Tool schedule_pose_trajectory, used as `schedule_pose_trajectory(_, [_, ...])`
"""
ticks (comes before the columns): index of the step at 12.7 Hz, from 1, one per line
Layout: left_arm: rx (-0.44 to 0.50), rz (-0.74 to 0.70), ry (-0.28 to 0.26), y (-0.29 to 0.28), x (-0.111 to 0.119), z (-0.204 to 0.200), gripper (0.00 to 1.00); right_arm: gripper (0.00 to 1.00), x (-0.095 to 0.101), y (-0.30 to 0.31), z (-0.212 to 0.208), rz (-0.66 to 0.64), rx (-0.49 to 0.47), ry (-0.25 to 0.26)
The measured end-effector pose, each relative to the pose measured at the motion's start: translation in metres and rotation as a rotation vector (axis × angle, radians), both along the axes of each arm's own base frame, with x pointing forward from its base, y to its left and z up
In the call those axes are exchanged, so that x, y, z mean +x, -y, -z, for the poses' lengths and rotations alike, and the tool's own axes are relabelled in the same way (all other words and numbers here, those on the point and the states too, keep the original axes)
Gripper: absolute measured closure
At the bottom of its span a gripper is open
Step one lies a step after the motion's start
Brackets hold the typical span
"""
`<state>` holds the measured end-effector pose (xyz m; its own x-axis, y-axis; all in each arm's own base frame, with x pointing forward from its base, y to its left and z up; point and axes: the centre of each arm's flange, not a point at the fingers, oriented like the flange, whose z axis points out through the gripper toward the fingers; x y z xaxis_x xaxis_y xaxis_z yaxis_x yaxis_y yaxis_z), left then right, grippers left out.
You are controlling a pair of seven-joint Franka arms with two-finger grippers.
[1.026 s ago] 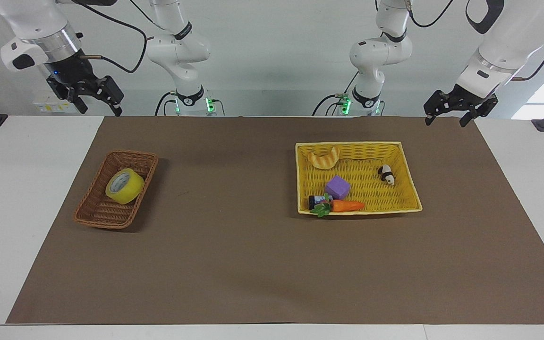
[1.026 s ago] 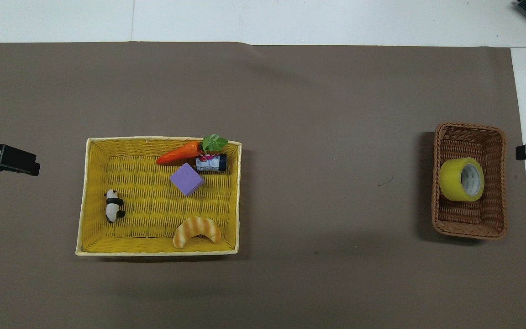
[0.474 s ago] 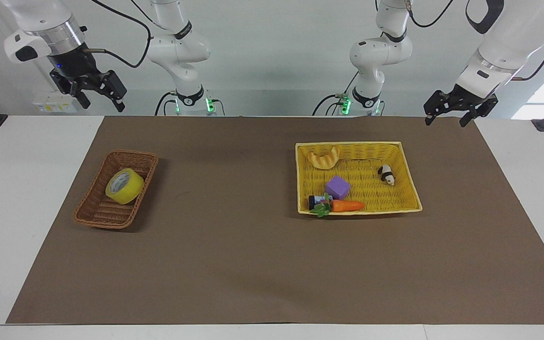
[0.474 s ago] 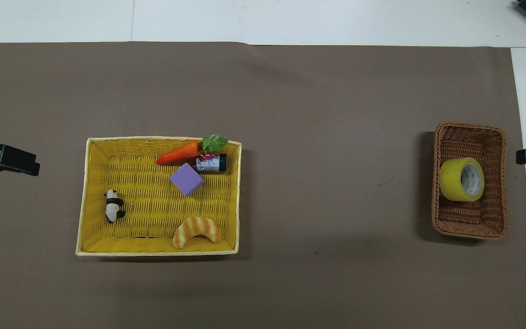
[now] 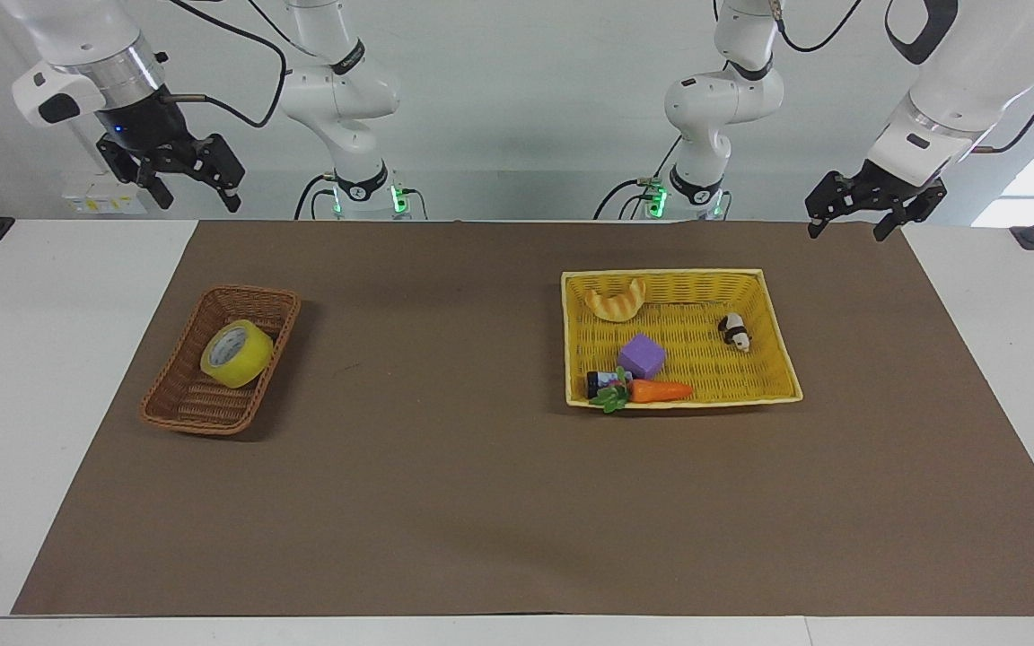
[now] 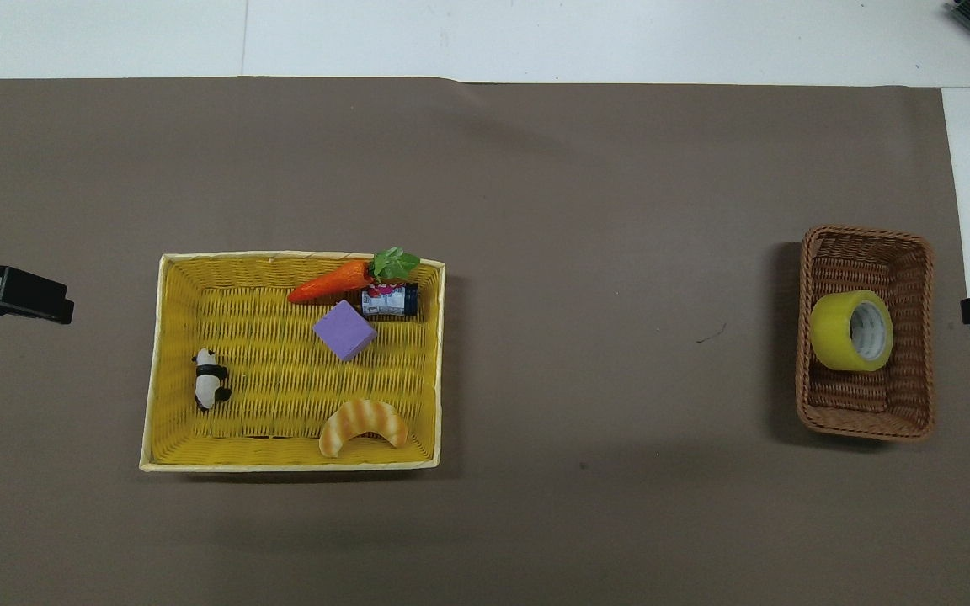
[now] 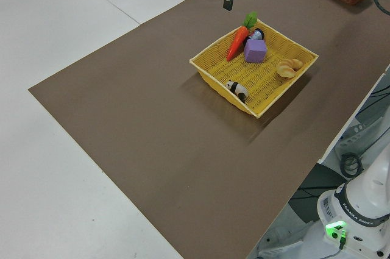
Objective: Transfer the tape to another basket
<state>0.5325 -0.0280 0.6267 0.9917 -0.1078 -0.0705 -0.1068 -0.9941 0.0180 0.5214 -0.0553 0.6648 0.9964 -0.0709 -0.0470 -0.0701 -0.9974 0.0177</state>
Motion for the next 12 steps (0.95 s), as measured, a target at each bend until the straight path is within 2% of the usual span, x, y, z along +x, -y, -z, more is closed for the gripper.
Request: schedule_pose_trajectory(12, [0.000, 0.000, 0.000, 0.0000, 0.0000, 0.0000, 0.00, 0.00, 0.0000, -0.0038, -0.0008, -0.009, 0.000, 0.002])
